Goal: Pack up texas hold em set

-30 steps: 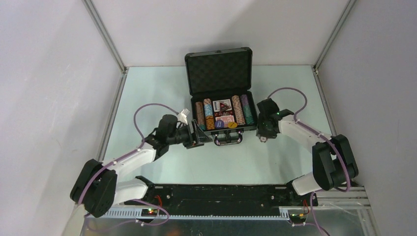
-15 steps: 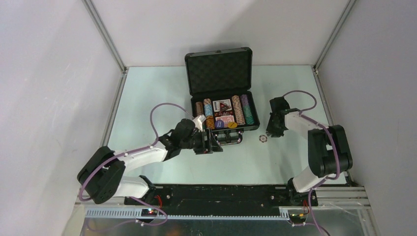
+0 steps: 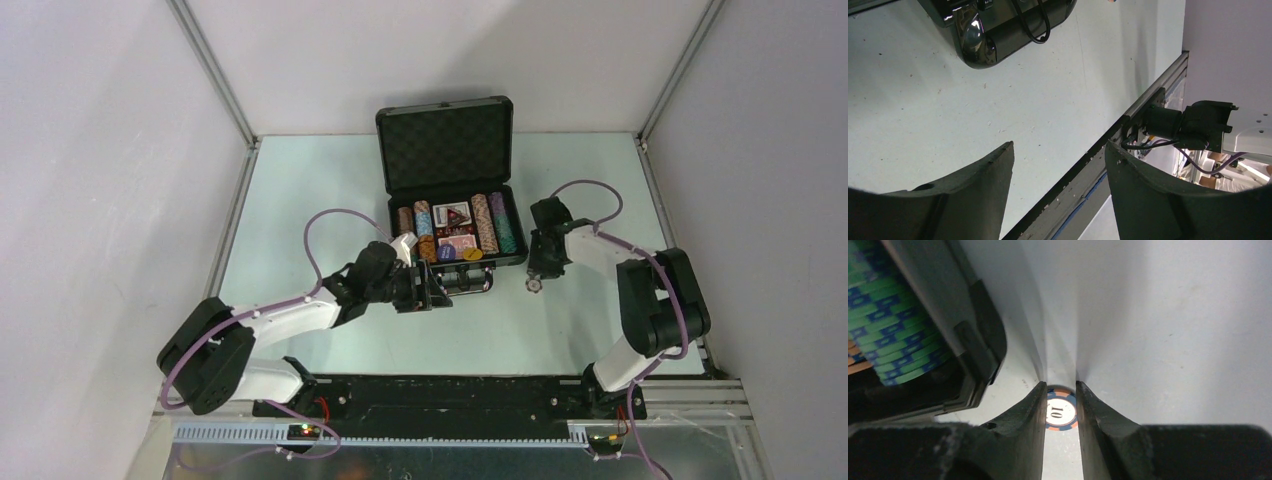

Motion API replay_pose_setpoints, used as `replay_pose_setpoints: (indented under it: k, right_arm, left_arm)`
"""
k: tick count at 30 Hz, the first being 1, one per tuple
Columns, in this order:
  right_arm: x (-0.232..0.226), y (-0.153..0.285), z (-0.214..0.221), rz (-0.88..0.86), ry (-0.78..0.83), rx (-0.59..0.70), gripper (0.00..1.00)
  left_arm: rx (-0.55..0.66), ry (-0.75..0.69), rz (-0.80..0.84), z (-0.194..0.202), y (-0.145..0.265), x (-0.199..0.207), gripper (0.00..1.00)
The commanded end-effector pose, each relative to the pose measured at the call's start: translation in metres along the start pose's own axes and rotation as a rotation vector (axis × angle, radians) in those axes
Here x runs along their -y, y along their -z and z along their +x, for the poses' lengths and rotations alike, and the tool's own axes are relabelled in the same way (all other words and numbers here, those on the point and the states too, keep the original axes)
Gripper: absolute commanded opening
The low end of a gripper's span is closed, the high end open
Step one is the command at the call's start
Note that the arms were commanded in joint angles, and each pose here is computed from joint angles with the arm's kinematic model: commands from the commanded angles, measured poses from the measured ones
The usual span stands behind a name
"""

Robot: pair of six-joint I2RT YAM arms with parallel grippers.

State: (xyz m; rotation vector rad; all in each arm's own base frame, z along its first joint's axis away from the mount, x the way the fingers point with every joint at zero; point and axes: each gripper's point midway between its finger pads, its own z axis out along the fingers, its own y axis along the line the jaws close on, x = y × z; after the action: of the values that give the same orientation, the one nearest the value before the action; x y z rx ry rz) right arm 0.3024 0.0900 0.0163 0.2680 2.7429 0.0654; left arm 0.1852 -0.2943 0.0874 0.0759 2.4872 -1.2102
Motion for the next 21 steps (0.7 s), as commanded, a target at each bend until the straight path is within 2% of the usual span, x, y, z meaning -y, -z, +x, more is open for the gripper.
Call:
replay_pose_setpoints:
  k: [1,13,21]
  right_arm:
    - [-0.006,0.0,0.02,0.021,0.04,-0.07,0.32]
    - [-0.008,0.018,0.093,0.101,0.094,-0.2,0.39]
    - [-0.021,0.036,0.143,0.082,0.15,-0.204,0.34]
  left_arm:
    - [0.037,-0.046,0.028,-0.011,0.001,0.011,0.71]
    - [0.035,-0.052,0.043,-0.008,0.005,0.014,0.71]
    - [0.042,-0.058,0.053,-0.009,0.01,0.016,0.71]
